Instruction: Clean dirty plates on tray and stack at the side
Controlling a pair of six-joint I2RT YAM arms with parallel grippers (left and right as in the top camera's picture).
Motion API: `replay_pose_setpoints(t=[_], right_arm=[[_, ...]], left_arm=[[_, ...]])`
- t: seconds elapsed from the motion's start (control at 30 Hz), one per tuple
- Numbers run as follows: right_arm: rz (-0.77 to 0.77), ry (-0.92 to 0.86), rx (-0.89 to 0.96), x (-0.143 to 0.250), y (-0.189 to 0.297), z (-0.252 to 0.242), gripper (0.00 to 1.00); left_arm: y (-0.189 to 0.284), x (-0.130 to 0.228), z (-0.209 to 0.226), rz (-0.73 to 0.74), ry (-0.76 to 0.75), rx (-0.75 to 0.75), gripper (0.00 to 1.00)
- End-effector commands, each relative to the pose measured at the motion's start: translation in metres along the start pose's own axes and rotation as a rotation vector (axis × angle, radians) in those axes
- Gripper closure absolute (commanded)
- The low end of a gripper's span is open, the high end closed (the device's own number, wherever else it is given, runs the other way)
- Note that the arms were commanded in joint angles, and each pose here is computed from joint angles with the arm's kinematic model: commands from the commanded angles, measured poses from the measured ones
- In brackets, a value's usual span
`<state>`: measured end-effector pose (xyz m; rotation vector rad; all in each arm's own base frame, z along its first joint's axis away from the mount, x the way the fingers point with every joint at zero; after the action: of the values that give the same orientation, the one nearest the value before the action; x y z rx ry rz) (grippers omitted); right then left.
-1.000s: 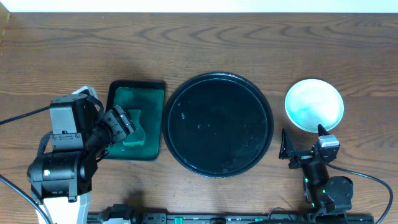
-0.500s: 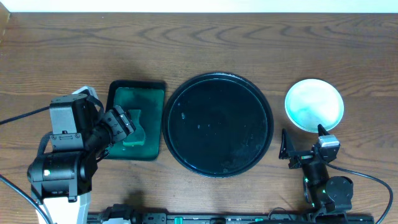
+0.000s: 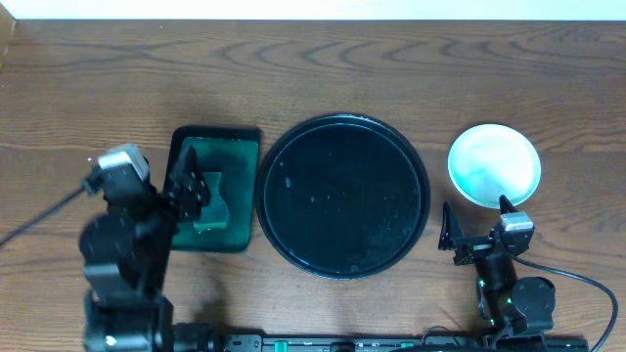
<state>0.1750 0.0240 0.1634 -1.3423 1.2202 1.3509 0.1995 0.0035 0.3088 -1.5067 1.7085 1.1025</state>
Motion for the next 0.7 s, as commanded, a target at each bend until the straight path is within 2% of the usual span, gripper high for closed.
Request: replay_pose_setpoints(t=[0.0, 0.4, 0.5, 0.67], right_arm=[[-0.002, 0.011, -0.003, 0.000, 0.000, 0.001, 0.01], [-0.002, 0.011, -0.003, 0.000, 0.000, 0.001, 0.01], [-0.002, 0.011, -0.003, 0.000, 0.000, 0.001, 0.01], [-0.002, 0.011, -0.003, 0.000, 0.000, 0.001, 0.01]], left_arm=[[0.008, 0.023, 0.010, -0.077, -0.083, 0.056, 0.20], [0.025, 0.064, 0.031, -0.340, -0.164, 0.166, 0.20], [0.018, 0.073, 0.036, -0.331, -0.164, 0.163, 0.20], [-0.001, 0.109, 0.057, -0.239, -0.158, 0.121, 0.20]])
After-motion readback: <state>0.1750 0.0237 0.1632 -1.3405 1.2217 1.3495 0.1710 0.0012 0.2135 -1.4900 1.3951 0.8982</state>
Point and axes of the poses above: each gripper's point midway between its finger pads, its own y axis back along the fingers, its own z axis along the line the jaws close on, x = y × z, the point moved 7 cm from there along y, back along the fingers, and after that the axes turned 10 degrees about y, right-handed, at the moved point
